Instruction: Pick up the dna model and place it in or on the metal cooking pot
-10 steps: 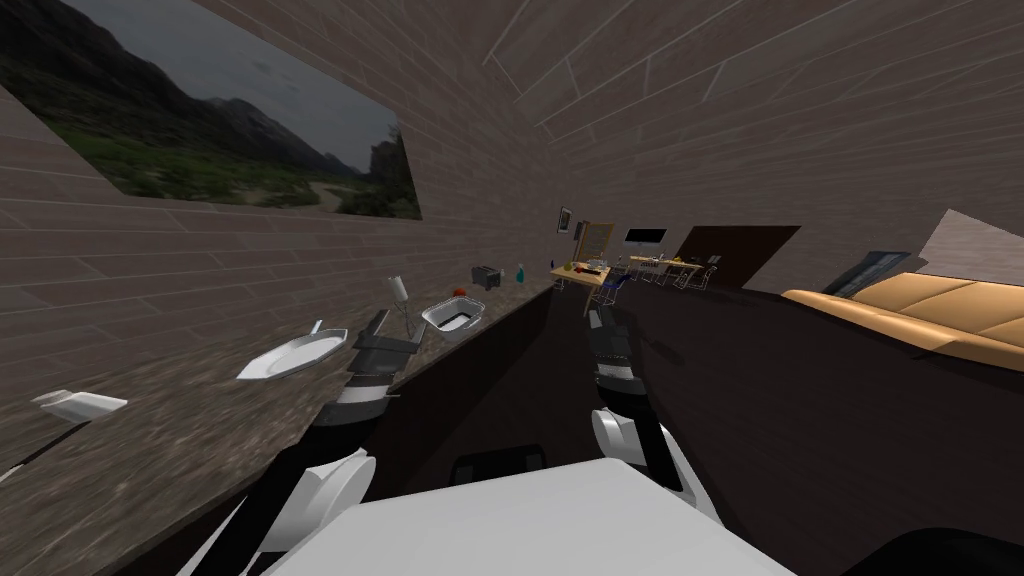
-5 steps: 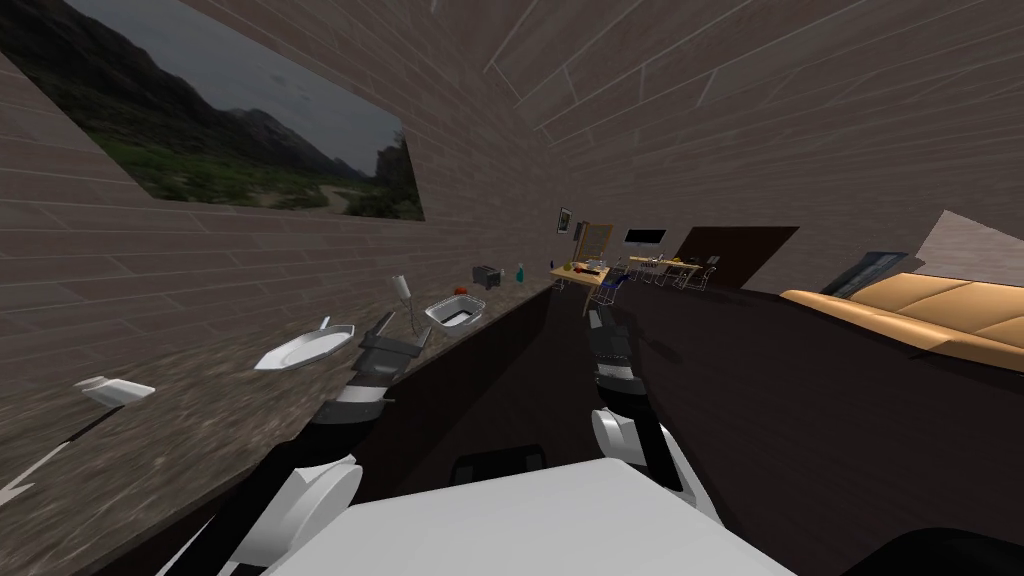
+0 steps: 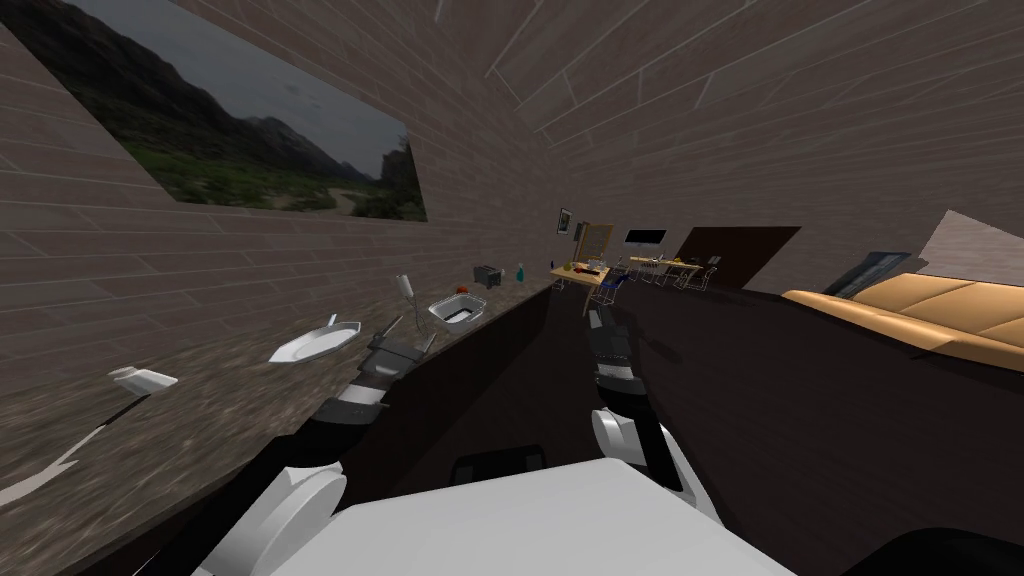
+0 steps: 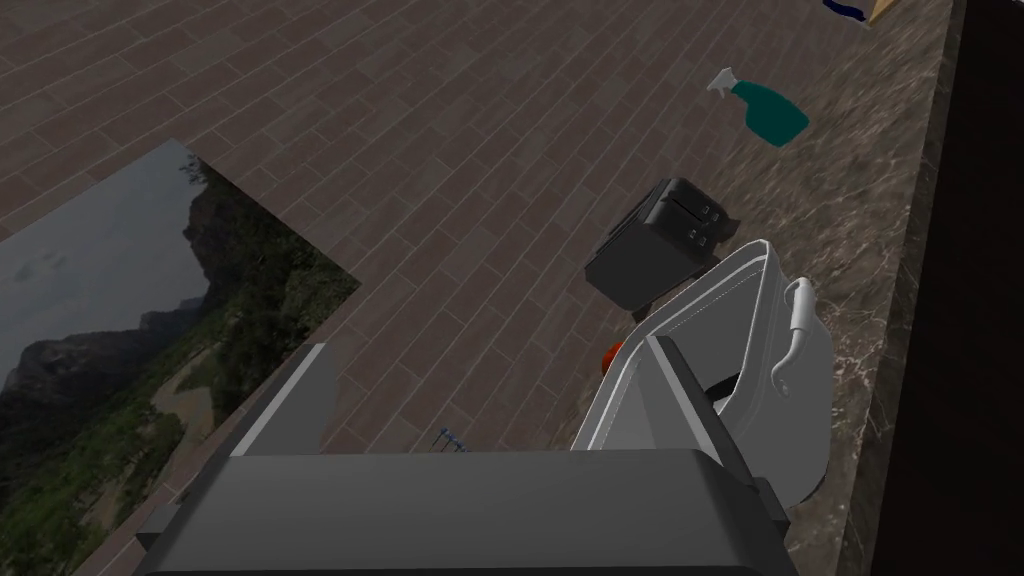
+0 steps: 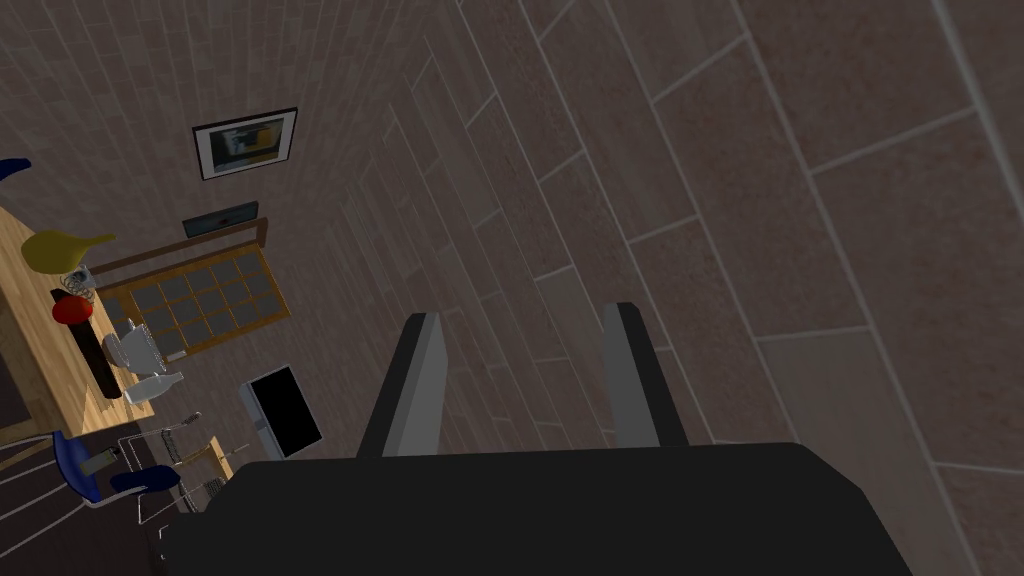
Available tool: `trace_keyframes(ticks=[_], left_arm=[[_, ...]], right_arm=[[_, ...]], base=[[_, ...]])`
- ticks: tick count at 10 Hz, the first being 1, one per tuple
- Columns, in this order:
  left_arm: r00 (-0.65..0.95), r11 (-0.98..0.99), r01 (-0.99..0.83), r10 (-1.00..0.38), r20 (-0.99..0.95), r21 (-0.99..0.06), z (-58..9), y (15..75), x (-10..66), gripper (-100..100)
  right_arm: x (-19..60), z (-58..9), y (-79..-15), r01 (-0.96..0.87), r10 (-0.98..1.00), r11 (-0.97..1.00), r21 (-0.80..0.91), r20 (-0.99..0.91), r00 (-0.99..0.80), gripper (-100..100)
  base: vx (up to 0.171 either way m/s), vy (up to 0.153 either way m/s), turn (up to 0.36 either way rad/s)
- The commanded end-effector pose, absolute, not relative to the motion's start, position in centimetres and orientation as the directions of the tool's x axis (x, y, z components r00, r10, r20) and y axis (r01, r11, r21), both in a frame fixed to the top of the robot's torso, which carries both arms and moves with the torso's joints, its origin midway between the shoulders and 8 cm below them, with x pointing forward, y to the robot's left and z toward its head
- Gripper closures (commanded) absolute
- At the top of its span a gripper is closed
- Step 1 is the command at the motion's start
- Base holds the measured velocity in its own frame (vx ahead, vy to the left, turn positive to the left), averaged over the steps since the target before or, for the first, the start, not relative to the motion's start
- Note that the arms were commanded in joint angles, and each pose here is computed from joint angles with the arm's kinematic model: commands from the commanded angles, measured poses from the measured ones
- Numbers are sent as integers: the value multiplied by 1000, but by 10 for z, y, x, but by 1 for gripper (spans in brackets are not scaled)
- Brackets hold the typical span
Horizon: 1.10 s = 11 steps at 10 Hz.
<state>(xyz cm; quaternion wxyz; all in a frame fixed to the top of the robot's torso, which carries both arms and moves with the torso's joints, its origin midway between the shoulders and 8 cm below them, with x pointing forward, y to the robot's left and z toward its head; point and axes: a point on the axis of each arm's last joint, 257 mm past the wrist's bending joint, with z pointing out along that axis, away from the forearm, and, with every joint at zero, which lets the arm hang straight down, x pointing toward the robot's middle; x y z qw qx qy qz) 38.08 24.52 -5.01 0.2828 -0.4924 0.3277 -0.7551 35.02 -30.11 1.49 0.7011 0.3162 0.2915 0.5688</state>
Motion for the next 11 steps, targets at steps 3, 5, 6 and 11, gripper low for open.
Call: trace_keyframes(ticks=[3, 5, 6, 11], left_arm=[[-339, -688, -29, -676, 655, -725, -69, 243, 384, -100], [-297, -721, -134, -625, 722, -680, -88, 244, 386, -100], [-296, -727, -144, -616, 730, -672, -89, 243, 386, -100], [-187, -766, -291, -542, 819, -573, -121, 251, 387, -100]], right_arm=[[350, 15, -301, -613, 982, 153, 775, -49, 183, 0], [350, 15, -301, -613, 982, 153, 775, -49, 183, 0], [350, 15, -301, -613, 982, 153, 775, -49, 183, 0], [350, 15, -301, -613, 982, 153, 775, -49, 183, 0]], base=[[-17, -2, 15], [9, 1, 24], [20, 1, 10], [46, 6, 23]])
